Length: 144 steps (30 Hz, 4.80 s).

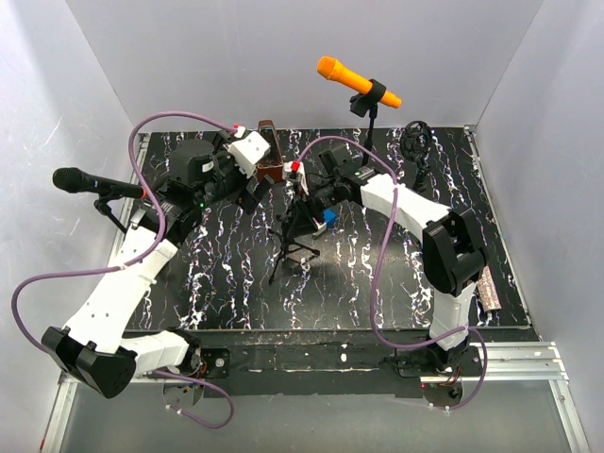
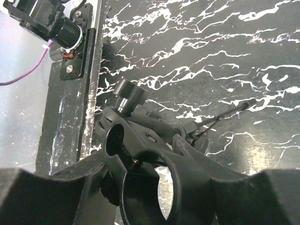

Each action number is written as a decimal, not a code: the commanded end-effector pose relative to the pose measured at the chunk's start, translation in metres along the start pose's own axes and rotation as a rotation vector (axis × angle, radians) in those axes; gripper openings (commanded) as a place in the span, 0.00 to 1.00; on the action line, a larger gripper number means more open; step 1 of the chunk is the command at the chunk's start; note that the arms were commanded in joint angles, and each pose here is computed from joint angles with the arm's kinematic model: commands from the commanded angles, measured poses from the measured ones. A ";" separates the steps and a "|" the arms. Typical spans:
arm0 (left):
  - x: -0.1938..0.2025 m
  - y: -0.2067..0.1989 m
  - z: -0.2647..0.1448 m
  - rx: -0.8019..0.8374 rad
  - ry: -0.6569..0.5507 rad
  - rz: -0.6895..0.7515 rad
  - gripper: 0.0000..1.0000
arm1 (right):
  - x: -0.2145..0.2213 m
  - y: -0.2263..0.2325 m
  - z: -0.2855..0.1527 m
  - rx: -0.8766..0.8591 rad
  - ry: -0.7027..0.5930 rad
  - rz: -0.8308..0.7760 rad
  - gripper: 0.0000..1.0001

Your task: Remove the microphone from the stand

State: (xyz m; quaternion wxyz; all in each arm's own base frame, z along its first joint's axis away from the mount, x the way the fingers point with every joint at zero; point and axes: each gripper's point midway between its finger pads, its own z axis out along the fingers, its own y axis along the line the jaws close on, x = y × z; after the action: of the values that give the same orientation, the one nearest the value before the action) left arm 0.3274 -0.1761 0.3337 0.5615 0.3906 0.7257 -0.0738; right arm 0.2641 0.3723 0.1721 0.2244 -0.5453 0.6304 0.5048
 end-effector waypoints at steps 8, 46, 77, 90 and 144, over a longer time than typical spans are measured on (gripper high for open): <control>-0.004 0.001 -0.002 -0.003 -0.038 -0.021 0.97 | -0.034 0.019 -0.013 0.043 -0.078 -0.091 0.25; -0.015 -0.032 0.074 0.185 -0.047 -0.028 0.96 | 0.093 0.112 -0.213 0.466 -0.117 0.233 0.08; 0.036 -0.397 0.032 1.274 -0.297 0.670 0.71 | 0.085 0.104 -0.337 1.355 -0.299 0.733 0.77; 0.114 -0.464 0.096 1.160 -0.009 0.866 0.60 | 0.092 0.154 -0.316 1.367 -0.401 0.725 0.78; 0.031 -0.249 0.087 0.383 -0.654 -0.139 0.07 | 0.066 0.136 -0.227 0.672 0.117 0.186 0.77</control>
State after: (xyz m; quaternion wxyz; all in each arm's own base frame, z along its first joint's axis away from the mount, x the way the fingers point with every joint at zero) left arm 0.2299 -0.4041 0.1768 0.6304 0.3980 0.5295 -0.4048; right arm 0.1664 0.1222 0.2362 0.2666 -0.3765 0.8430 0.2766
